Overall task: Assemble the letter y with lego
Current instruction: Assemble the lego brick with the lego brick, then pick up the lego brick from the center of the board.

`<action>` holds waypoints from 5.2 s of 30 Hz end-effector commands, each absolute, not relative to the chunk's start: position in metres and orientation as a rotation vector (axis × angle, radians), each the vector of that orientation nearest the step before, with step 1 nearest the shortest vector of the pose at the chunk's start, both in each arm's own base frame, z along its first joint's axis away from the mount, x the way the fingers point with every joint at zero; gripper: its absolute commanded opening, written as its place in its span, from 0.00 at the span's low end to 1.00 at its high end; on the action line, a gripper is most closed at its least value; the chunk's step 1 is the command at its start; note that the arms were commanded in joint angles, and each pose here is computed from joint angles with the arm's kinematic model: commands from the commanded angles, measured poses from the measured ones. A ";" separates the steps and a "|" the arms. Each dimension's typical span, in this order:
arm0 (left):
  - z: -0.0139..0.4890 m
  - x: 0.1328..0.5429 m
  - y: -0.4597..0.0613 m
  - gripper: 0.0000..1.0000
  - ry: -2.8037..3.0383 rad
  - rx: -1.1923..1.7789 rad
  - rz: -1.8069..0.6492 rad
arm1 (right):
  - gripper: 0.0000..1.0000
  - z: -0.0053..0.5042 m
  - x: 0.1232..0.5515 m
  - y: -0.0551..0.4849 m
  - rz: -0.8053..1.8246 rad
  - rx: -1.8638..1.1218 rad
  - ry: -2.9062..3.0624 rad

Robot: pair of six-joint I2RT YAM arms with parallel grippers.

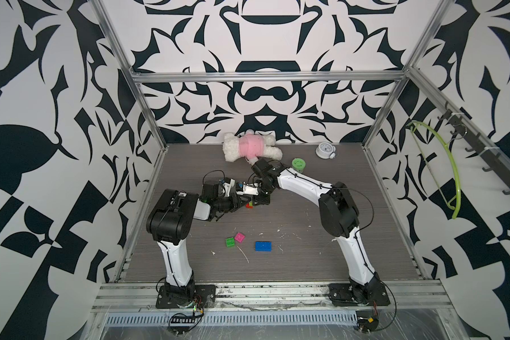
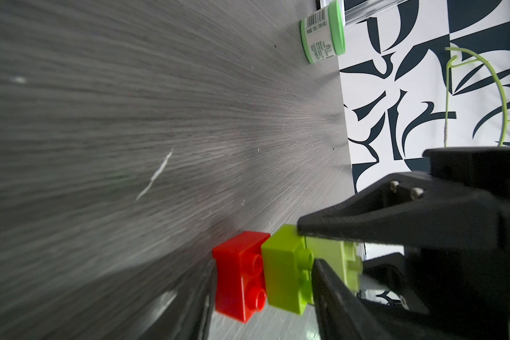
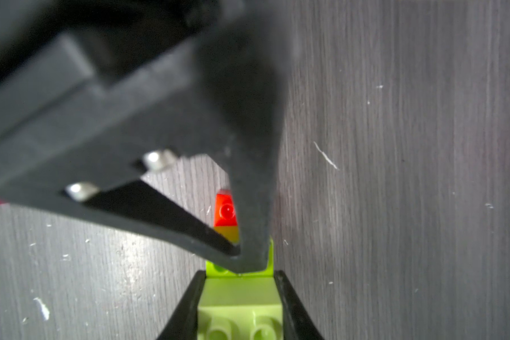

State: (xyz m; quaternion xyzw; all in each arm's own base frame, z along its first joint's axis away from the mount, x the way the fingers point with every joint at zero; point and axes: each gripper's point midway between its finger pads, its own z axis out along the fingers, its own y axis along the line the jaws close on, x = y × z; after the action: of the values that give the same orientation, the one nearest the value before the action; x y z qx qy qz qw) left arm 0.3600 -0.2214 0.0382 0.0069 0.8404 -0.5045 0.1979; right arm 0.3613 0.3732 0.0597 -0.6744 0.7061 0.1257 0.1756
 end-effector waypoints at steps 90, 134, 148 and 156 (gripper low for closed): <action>-0.046 0.308 -0.201 0.51 2.750 -0.152 -1.208 | 0.40 0.066 0.356 0.382 0.341 -1.864 2.030; -0.049 0.309 -0.196 0.51 2.763 -0.198 -1.198 | 0.54 0.143 0.247 0.322 0.419 -1.054 2.386; -0.047 0.310 -0.195 0.50 2.755 -0.189 -1.191 | 0.55 0.110 0.197 0.326 0.257 -1.421 2.324; -0.047 0.310 -0.195 0.50 2.756 -0.194 -1.191 | 0.57 0.090 0.184 0.333 0.192 -1.607 2.294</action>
State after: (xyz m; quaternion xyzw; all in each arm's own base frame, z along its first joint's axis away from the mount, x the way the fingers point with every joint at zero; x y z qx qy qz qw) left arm 0.3583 -0.2260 0.0348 0.0258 0.8494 -0.4953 0.1806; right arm 0.1827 0.3279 0.0807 -0.5398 0.8227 0.0789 0.1601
